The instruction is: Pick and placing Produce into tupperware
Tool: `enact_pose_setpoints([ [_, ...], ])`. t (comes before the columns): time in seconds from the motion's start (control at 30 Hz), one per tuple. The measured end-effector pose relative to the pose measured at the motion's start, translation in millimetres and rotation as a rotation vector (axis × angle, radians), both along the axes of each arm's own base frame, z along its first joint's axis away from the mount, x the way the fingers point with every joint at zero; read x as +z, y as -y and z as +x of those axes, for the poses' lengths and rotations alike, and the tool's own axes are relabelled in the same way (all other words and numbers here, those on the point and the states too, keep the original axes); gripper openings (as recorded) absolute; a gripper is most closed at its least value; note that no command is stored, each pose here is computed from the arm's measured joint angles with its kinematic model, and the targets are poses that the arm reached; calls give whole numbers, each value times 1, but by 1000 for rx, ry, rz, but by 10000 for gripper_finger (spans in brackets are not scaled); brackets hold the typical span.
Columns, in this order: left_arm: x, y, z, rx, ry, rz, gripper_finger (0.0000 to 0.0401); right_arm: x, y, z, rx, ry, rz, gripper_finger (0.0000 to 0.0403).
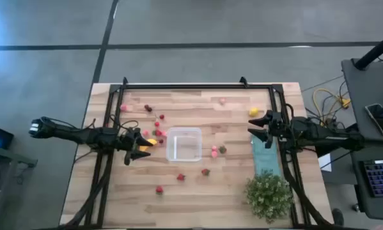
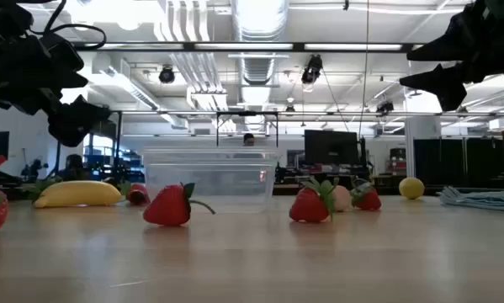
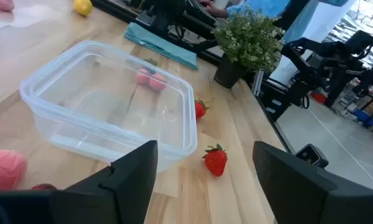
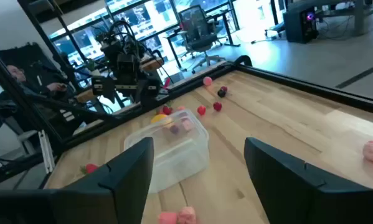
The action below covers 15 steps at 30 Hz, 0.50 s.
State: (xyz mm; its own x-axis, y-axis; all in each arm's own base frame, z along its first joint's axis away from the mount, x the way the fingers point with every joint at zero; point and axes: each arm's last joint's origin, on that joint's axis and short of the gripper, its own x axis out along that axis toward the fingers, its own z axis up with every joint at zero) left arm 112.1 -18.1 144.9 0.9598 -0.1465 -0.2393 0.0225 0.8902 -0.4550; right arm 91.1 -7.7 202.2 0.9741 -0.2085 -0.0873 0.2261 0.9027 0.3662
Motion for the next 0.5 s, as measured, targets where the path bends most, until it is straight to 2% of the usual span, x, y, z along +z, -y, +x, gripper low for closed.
enact_pose_setpoints([
  [0.5,0,0,0,-1,0,0,249,0,0,0,0,0,0,247],
])
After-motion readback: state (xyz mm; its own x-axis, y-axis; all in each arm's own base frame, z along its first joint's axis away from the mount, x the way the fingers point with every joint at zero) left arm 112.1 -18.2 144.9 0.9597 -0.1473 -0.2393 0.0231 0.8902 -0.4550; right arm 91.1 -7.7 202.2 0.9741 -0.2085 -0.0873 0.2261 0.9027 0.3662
